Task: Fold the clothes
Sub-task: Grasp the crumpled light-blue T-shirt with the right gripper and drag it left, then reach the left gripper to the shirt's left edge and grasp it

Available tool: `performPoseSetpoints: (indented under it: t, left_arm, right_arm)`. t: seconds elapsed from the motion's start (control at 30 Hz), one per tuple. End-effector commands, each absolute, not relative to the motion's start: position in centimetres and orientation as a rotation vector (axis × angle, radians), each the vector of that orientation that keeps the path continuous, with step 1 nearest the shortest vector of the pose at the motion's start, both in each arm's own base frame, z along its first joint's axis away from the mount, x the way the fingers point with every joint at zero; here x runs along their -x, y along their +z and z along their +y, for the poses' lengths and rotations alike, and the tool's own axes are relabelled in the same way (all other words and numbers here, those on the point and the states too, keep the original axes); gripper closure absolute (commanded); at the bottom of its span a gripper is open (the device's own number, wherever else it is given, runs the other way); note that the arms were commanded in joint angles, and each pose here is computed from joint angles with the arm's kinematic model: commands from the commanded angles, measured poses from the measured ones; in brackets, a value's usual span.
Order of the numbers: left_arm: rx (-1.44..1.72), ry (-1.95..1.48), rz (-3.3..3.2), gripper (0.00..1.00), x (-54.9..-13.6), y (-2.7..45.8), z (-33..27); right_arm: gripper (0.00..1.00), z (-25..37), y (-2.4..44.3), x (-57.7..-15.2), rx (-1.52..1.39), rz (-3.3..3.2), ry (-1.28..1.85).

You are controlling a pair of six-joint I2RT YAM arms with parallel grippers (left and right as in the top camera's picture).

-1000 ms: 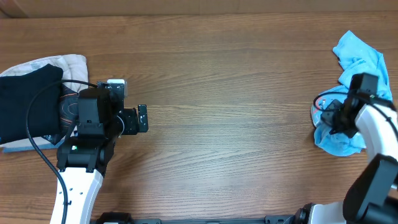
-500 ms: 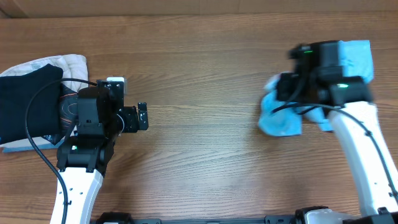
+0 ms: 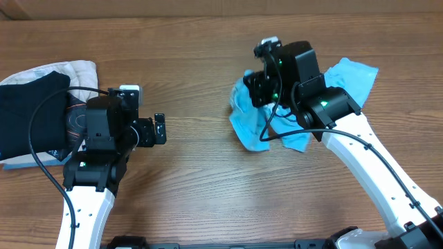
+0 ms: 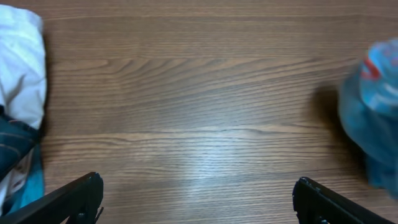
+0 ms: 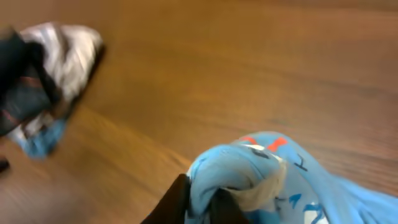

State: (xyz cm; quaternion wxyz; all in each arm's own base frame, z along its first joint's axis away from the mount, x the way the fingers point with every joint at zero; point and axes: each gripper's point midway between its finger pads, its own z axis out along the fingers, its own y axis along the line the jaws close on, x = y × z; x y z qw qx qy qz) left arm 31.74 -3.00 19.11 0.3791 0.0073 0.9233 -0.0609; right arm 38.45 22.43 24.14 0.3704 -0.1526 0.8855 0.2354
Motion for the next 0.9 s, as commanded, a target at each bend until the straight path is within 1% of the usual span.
performPoseSetpoints:
  t: [0.0,0.03,0.07,0.2,0.27,0.4,0.57,0.67,0.87]
  left_arm:
    - [-0.046,-0.205,2.320,0.00,-32.3,20.3,-3.6]
    - [-0.047,-0.206,2.317,0.00,-32.4,20.4,-3.7]
    - [-0.048,-0.206,2.314,0.00,-32.4,20.4,-3.7]
    - [-0.081,-0.256,2.302,0.00,-32.5,20.7,-4.7]
    - [-0.110,-0.297,2.296,0.00,-32.5,20.8,-5.6]
    - [-0.131,-0.324,2.321,0.00,-32.7,19.9,-6.7]
    - [-0.136,-0.389,2.425,0.00,-32.9,16.9,-9.3]
    - [-0.137,-0.419,2.486,0.00,-33.7,14.5,-10.8]
    - [-0.209,-0.446,2.564,0.00,-35.1,9.7,-13.8]
  right_arm:
    - [0.54,22.9,26.0,-39.2,0.345,2.206,0.647]
    - [0.39,22.9,26.2,-39.3,0.345,2.196,0.648]
    - [0.32,22.8,26.2,-39.4,0.340,2.196,0.639]
    - [0.30,20.1,24.6,-40.0,0.249,2.261,0.456]
    - [0.25,18.1,23.5,-39.9,0.187,2.309,0.329]
    - [0.22,14.9,22.0,-39.4,0.025,2.379,0.151]
    - [0.21,12.5,20.8,-38.6,-0.161,2.441,0.104]
    - [0.20,10.0,20.1,-38.4,-0.333,2.466,0.099]
    - [0.19,6.4,19.3,-38.0,-0.461,2.508,0.062]
